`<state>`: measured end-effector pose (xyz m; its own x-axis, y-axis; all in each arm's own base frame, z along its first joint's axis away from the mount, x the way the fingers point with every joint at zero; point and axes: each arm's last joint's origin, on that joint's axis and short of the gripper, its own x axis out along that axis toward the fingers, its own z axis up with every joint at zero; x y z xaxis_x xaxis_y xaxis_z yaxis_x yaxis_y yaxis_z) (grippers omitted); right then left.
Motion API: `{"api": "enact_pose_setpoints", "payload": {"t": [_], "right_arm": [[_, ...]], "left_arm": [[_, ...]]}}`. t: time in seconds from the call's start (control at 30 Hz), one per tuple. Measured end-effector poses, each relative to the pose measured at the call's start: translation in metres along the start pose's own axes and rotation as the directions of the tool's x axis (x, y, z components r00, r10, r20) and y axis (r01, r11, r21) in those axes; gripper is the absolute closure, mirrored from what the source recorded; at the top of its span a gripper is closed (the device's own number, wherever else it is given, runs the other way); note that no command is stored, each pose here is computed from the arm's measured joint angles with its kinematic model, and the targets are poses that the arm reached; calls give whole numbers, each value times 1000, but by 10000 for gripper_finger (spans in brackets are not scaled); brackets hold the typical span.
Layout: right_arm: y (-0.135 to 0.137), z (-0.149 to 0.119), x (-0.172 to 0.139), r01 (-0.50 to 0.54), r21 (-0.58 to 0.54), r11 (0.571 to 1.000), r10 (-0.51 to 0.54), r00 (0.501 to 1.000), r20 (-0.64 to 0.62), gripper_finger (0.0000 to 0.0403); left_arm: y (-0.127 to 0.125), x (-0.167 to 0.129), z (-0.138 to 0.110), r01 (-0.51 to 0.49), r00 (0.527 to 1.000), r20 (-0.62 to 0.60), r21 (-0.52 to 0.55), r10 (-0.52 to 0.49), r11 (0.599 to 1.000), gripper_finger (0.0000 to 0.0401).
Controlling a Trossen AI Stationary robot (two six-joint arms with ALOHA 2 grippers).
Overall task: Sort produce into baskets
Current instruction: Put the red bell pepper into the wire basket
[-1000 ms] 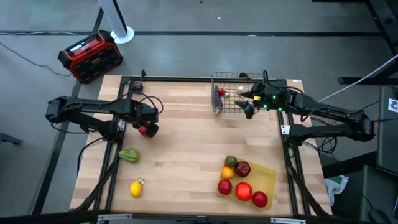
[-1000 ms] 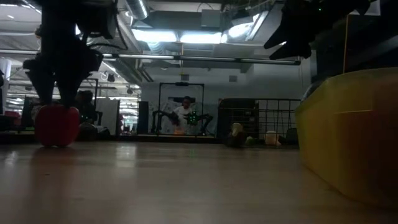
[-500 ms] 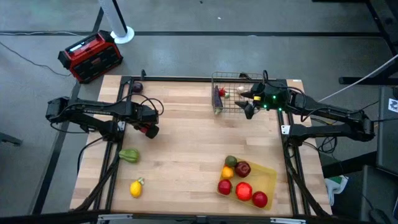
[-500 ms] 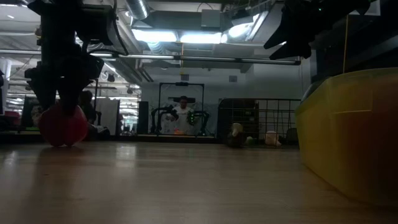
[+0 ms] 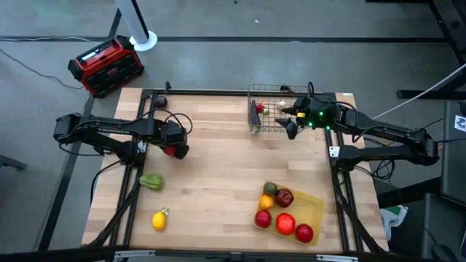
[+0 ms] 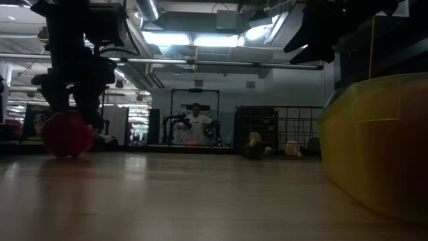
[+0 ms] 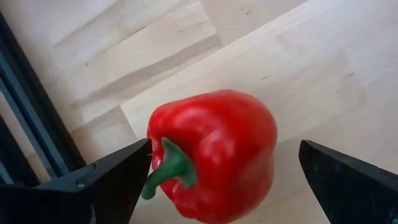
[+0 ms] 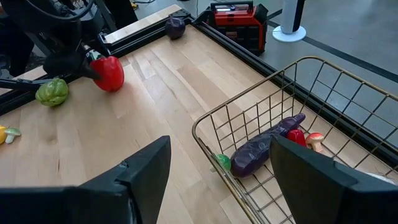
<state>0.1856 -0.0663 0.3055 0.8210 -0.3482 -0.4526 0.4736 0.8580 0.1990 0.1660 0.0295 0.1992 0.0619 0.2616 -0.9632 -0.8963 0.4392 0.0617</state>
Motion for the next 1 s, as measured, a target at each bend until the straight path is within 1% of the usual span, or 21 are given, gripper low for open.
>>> {"api": "enact_pose_setpoints", "payload": {"t": [0.27,0.37,0.47,0.63,0.77,1.0], "right_arm": [[0,0,0,0,0,1000,0,1000,0,134],[0,0,0,0,0,1000,0,1000,0,134],[0,0,0,0,0,1000,0,1000,0,134],[0,0,0,0,0,1000,0,1000,0,134],[0,0,0,-1,0,1000,1,1000,0,134],[0,0,0,0,0,1000,0,1000,0,134]], "left_arm": [[0,0,0,-9,1000,8,-1,9,1000,1],[1,2,1,-36,999,36,-30,37,999,1],[5,12,-5,-63,998,19,-64,64,996,1],[7,24,-12,-52,999,-13,-91,51,995,1],[9,27,-15,-60,998,-35,-128,56,990,1],[9,27,-15,-56,998,-41,-131,51,990,1]]}}
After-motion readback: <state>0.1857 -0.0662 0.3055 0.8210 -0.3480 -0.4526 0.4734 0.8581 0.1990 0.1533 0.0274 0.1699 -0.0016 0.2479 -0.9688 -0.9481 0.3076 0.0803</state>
